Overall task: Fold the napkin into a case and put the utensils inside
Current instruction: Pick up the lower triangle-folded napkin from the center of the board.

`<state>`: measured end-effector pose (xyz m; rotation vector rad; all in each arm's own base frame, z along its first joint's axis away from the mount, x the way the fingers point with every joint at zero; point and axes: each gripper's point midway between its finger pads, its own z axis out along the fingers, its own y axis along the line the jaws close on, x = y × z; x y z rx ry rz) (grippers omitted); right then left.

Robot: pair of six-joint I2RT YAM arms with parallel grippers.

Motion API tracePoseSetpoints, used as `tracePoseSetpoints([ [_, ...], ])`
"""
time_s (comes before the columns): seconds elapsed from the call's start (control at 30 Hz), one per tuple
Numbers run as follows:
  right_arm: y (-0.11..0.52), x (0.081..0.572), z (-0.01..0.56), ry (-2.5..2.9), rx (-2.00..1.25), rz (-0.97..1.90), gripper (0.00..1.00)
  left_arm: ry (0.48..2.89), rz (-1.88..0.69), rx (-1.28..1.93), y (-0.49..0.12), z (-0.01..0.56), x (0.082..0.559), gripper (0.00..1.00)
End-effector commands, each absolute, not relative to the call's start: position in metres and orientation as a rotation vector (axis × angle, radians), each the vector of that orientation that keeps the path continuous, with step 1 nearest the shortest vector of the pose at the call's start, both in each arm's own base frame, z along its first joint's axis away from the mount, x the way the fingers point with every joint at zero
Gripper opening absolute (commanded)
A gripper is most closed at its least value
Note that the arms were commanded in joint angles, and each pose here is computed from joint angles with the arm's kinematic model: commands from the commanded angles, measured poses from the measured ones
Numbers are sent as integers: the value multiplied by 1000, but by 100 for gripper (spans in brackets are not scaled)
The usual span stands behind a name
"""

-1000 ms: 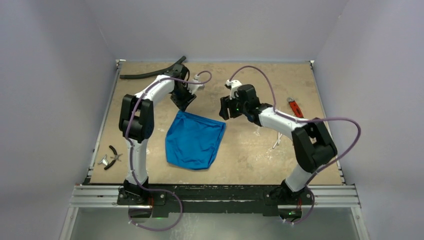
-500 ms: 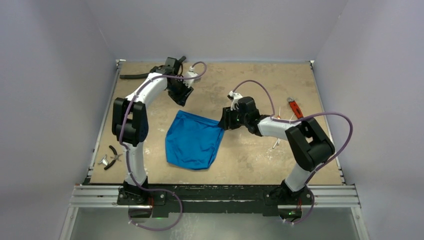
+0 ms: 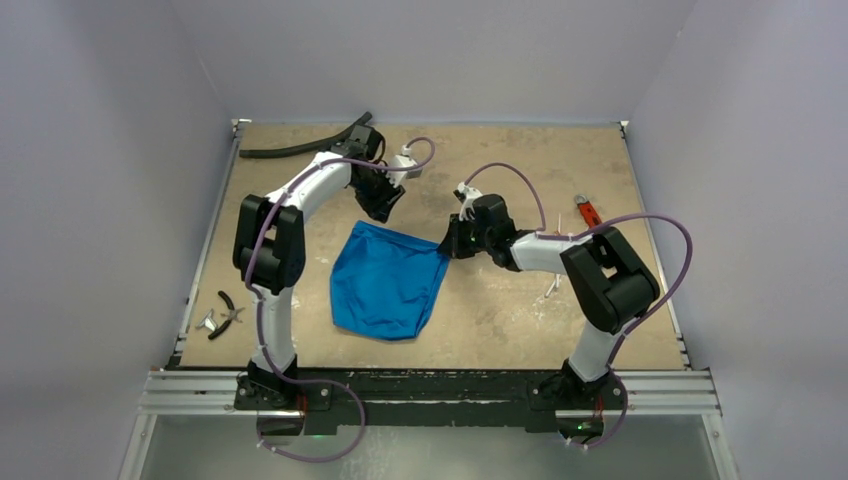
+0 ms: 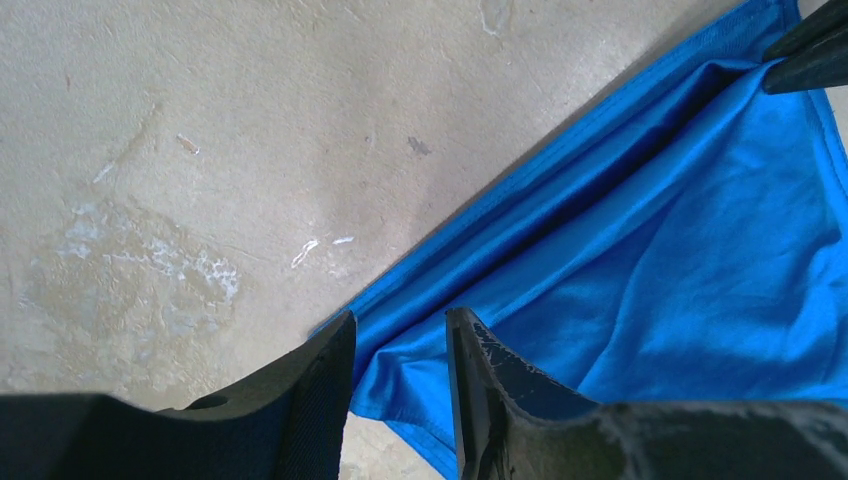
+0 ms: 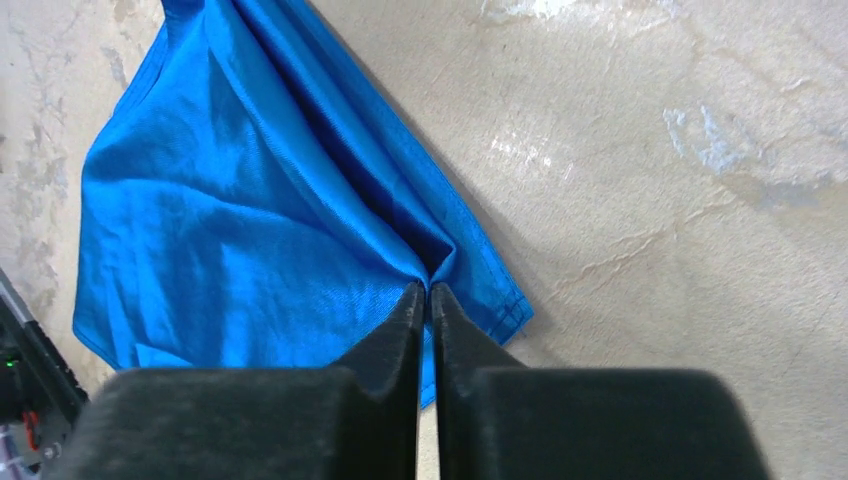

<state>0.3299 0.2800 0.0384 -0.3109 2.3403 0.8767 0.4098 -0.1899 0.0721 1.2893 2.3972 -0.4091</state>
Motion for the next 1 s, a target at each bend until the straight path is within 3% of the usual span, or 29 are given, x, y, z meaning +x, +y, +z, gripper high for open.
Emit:
tracePoseSetpoints([
  [0.0, 294, 345, 64, 2257, -314, 929, 0, 2380, -373, 1340, -181, 74, 411, 38],
  [0.23, 275, 358, 66, 2253, -268, 801, 0, 2378, -301, 1346, -170, 75, 417, 38],
  [0.63, 253, 361, 15, 2394, -216, 638, 0, 2319, -294, 1544, -161, 63, 401, 39],
  [0.77, 247, 361, 8, 2416, -213, 605, 0, 2298, -251, 1545, -163, 51, 413, 40],
  [0.97, 255, 358, 18, 2375, -263, 669, 0, 2289, -289, 1305, -189, 59, 454, 35],
])
